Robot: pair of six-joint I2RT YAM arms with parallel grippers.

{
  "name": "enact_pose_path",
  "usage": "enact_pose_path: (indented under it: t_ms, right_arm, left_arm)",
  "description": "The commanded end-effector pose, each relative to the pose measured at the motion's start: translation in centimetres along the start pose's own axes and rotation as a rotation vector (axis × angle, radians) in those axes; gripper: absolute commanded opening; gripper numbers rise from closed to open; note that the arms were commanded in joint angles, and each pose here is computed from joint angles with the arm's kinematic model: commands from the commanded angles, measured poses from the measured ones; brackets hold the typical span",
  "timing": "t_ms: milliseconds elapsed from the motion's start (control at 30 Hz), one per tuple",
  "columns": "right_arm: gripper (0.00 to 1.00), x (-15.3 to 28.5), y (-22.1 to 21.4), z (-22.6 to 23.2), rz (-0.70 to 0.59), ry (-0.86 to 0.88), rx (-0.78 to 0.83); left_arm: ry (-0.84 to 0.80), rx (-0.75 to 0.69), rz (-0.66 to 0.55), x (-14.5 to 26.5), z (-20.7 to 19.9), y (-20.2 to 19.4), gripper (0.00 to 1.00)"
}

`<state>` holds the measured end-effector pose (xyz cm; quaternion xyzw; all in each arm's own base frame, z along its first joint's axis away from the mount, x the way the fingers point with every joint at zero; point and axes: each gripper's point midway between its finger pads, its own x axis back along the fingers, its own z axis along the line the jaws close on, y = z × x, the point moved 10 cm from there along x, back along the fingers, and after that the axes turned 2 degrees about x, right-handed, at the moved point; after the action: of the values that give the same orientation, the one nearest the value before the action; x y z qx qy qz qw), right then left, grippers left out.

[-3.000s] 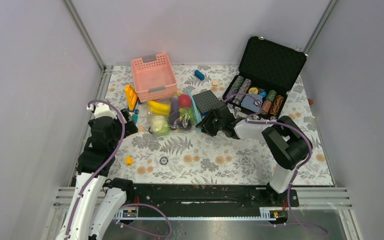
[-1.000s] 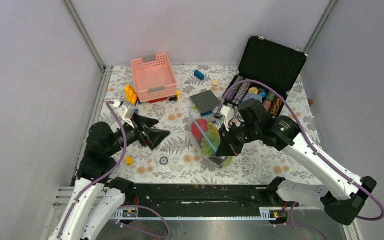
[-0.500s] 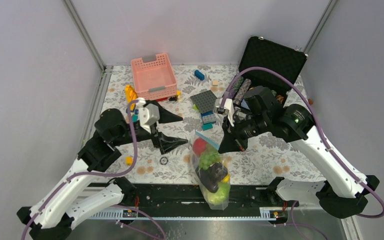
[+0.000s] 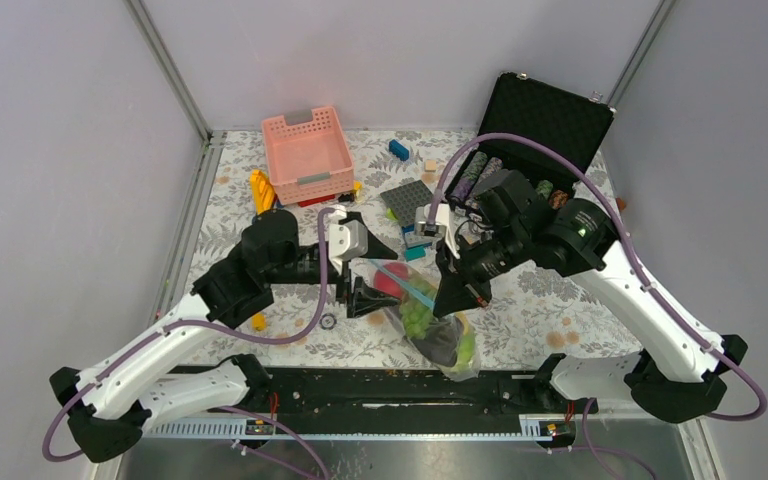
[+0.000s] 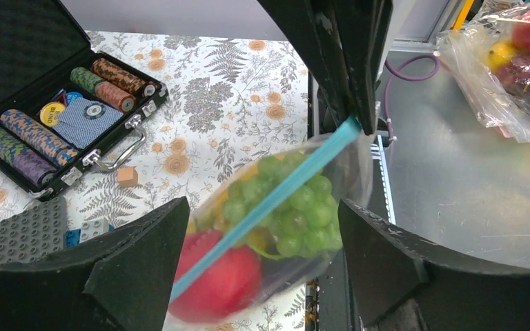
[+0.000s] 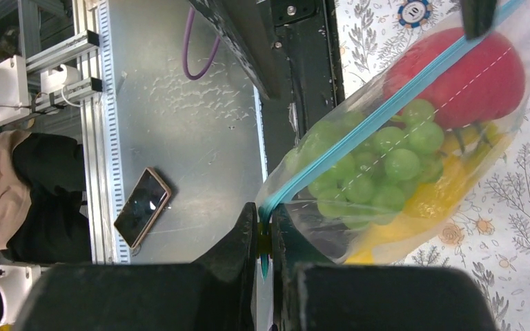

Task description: Open the zip-top bag and remove the fake food

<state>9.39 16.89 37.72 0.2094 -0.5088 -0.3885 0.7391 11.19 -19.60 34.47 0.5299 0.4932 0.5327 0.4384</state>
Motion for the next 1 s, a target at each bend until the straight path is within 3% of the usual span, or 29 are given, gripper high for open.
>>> enact_pose_path:
  t_ms: [0, 533, 967]
  right_arm:
    - [0.00, 0.1, 1.5, 1.5, -0.035, 0.082, 0.077]
    - [0.00, 0.1, 1.9, 1.7, -0.070, 0.013, 0.146]
    - [0.00, 0.1, 2.1, 2.0, -0.068, 0.057, 0.153]
  left_arm:
    - [-0.053, -0.103, -0.102, -0.2, -0.2, 3.1, 0.81]
    - [-0.310, -0.015, -0.036, -1.7, -1.7, 0.7, 0.77]
    - [-0.303, 0.011, -0.010, -3.9, -1.0, 0.9, 0.75]
